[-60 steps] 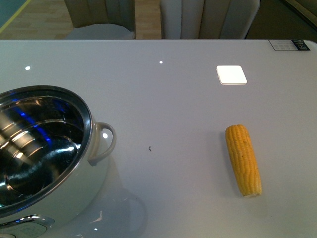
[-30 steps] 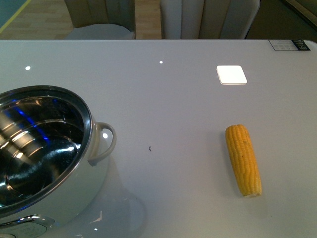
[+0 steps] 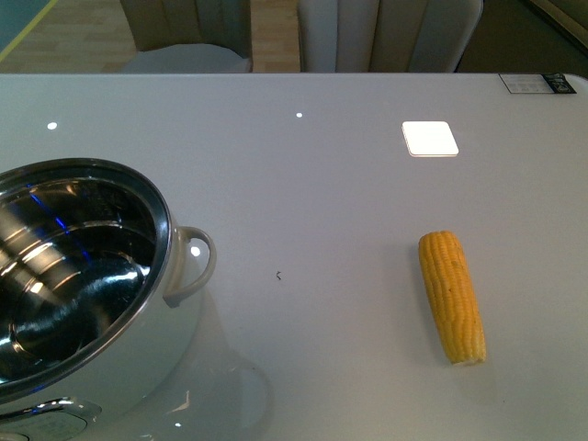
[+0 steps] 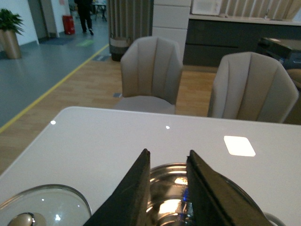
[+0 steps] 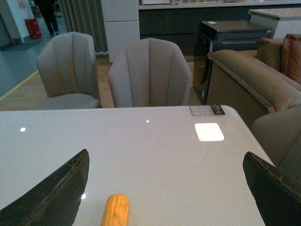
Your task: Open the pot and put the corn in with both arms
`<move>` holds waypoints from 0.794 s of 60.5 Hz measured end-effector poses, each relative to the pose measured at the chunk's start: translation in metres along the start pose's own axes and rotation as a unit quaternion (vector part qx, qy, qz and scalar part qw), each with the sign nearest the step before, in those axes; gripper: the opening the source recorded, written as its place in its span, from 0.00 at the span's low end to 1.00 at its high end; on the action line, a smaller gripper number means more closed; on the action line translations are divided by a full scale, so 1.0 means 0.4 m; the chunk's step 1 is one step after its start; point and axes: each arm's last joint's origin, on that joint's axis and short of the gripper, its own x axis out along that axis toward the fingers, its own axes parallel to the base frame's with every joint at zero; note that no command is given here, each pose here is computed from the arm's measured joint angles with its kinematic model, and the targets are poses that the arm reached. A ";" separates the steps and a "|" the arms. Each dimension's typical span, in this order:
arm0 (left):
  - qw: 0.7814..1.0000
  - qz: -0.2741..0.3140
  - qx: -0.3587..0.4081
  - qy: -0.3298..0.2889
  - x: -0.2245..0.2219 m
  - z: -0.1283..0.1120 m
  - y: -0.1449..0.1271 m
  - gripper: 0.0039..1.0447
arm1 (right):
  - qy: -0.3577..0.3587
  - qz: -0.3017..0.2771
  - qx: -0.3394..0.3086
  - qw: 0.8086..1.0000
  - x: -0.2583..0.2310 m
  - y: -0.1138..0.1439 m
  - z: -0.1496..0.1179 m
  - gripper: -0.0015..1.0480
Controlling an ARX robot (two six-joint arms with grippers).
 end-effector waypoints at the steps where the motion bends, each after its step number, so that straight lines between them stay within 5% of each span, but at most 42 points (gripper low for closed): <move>1: 1.000 0.002 0.001 -0.003 -0.002 0.001 -0.003 0.16 | 0.000 0.000 0.000 1.000 0.000 0.000 0.000 0.92; 6: 1.000 -0.002 0.002 -0.005 -0.004 0.001 -0.014 0.02 | 0.000 0.000 0.000 1.000 0.000 0.000 0.000 0.92; 39: 1.000 -0.008 0.003 -0.006 -0.004 -0.002 -0.063 0.03 | 0.000 -0.001 0.000 1.000 0.000 0.000 0.000 0.92; 48: 1.000 -0.007 0.004 -0.006 -0.004 -0.002 -0.063 0.37 | 0.000 -0.001 0.000 1.000 0.000 0.000 0.000 0.92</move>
